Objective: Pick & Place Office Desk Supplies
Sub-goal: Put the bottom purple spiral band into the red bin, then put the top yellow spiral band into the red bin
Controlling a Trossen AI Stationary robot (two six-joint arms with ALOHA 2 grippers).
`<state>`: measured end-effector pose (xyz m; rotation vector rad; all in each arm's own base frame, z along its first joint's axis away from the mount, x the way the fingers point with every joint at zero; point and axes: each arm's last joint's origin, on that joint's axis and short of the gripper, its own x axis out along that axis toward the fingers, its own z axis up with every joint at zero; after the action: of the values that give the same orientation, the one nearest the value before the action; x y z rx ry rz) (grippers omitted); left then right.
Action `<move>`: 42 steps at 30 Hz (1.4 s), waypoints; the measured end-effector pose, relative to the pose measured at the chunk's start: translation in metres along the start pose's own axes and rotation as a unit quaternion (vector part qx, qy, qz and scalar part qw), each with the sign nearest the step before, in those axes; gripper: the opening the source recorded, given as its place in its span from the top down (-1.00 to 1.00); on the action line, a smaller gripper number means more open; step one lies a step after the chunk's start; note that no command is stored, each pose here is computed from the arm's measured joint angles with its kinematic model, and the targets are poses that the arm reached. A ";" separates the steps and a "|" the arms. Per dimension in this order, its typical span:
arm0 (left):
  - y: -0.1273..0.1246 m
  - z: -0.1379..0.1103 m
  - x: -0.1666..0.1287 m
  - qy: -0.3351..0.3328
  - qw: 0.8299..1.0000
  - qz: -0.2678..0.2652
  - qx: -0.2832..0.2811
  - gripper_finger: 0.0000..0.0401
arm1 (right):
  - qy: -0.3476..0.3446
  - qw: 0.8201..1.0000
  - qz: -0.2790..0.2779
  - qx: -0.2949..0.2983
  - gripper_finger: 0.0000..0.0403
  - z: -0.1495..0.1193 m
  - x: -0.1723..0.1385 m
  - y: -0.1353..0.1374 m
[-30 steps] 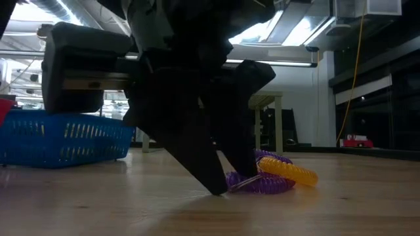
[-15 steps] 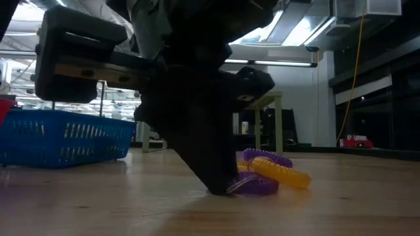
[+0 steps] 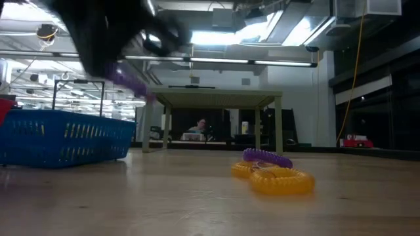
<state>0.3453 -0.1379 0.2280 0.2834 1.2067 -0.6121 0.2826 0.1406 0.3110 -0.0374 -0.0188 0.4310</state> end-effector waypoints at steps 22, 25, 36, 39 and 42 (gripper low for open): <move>-0.133 -0.054 -0.012 -0.148 0.979 0.039 -0.133 0.95 | -0.002 1.000 0.015 0.000 -0.17 0.000 0.000 0.001; -0.135 -0.066 0.005 -0.179 0.972 0.016 -0.155 0.95 | -0.002 1.000 0.015 0.001 -0.17 0.000 0.000 0.001; -0.131 -0.096 0.031 -0.131 0.964 0.001 -0.232 0.76 | -0.001 1.000 0.015 0.004 -0.17 0.000 0.000 0.001; -0.131 -0.096 0.030 -0.131 0.962 -0.001 -0.238 0.59 | 0.001 1.000 0.015 0.004 -0.17 0.000 0.000 0.001; -0.131 -0.090 0.026 -0.140 0.963 -0.003 -0.232 0.42 | 0.001 1.000 0.015 0.004 -0.17 0.000 0.000 0.001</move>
<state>0.2046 -0.2048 0.1872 -0.1982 1.0391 -0.3438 0.2822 0.1414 0.3107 -0.0300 -0.0144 0.4618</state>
